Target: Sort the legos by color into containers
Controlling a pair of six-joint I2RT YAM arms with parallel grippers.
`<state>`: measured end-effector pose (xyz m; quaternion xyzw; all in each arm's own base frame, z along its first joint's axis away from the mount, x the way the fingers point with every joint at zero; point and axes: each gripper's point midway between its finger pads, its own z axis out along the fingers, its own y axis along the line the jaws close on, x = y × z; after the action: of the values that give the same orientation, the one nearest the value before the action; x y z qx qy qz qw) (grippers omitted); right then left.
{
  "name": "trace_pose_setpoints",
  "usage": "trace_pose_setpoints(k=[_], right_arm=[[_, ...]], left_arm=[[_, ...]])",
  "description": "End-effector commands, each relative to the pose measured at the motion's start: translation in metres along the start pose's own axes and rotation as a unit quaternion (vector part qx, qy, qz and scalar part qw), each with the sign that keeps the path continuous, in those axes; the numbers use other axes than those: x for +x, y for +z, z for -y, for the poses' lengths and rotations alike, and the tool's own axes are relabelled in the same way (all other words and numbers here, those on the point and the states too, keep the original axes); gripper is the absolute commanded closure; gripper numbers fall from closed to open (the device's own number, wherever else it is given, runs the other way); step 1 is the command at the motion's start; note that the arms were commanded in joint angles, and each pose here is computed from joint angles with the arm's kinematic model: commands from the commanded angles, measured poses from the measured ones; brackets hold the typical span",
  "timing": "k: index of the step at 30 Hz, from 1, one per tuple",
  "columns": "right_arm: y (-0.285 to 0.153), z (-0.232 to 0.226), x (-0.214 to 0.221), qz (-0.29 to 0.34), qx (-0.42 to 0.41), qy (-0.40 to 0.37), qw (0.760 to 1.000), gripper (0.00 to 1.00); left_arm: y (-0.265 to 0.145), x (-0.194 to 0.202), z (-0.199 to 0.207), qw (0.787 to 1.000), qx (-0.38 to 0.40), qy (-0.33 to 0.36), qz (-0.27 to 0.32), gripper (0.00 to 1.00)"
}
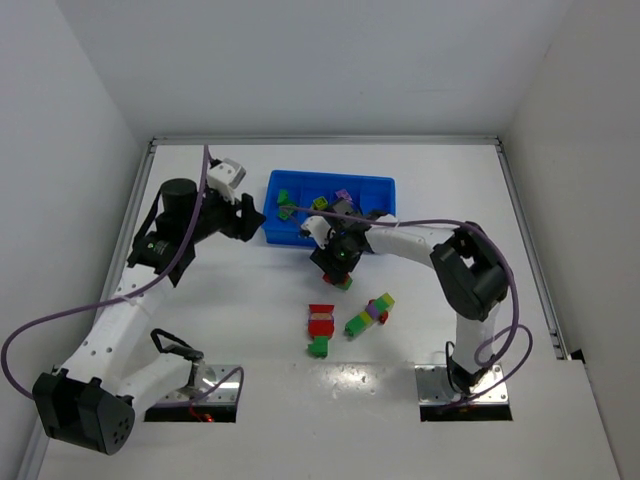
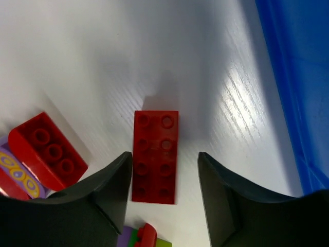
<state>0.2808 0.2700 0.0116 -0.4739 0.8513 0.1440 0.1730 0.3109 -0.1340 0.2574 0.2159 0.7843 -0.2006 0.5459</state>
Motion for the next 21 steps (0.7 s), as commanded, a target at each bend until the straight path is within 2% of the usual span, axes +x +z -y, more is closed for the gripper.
trace_pose_setpoints(k=[1, 3, 4, 7, 11, 13, 14, 16, 17, 18, 19, 21], right_arm=[[0.004, 0.004, -0.013, 0.002, 0.009, -0.003, 1.0, 0.47], [0.005, 0.004, -0.012, -0.005, 0.007, -0.002, 1.0, 0.52], [0.005, 0.005, -0.012, -0.005, 0.007, -0.007, 1.0, 0.61], [0.006, 0.001, -0.013, -0.002, -0.003, -0.007, 1.0, 0.79], [-0.012, -0.006, -0.03, 0.03, -0.034, 0.007, 0.999, 0.89], [-0.033, -0.013, -0.05, 0.07, -0.076, 0.027, 0.994, 0.91], [-0.044, -0.029, -0.059, 0.089, -0.132, 0.042, 0.986, 0.92], [-0.07, -0.032, -0.079, 0.134, -0.186, 0.06, 0.971, 0.92], [-0.086, -0.052, -0.085, 0.154, -0.266, 0.068, 0.949, 0.92], [-0.1, -0.048, -0.099, 0.185, -0.296, 0.083, 0.934, 0.92], [-0.119, -0.063, -0.107, 0.206, -0.362, 0.079, 0.906, 0.92], [-0.14, -0.073, -0.123, 0.221, -0.409, 0.093, 0.881, 0.92]], left_arm=[[-0.004, -0.007, -0.004, 1.0, -0.009, 0.014, 0.014, 0.32], [-0.003, -0.003, -0.005, 1.0, -0.009, 0.012, 0.01, 0.32], [-0.003, -0.003, -0.006, 1.0, -0.013, 0.012, 0.01, 0.32], [-0.003, 0.001, -0.006, 1.0, -0.013, 0.011, 0.005, 0.32], [-0.003, 0.018, 0.004, 1.0, 0.022, -0.008, -0.007, 0.32], [-0.005, 0.032, 0.025, 0.995, 0.099, -0.029, -0.016, 0.32], [-0.012, 0.031, 0.049, 0.984, 0.175, -0.031, -0.008, 0.32], [-0.019, 0.028, 0.068, 0.97, 0.235, -0.055, -0.003, 0.32], [-0.021, 0.021, 0.075, 0.964, 0.26, -0.051, 0.013, 0.32], [-0.025, 0.017, 0.085, 0.953, 0.297, -0.058, 0.017, 0.32], [-0.025, 0.011, 0.089, 0.947, 0.313, -0.071, 0.025, 0.32], [-0.03, 0.009, 0.098, 0.932, 0.35, -0.086, 0.026, 0.32]])
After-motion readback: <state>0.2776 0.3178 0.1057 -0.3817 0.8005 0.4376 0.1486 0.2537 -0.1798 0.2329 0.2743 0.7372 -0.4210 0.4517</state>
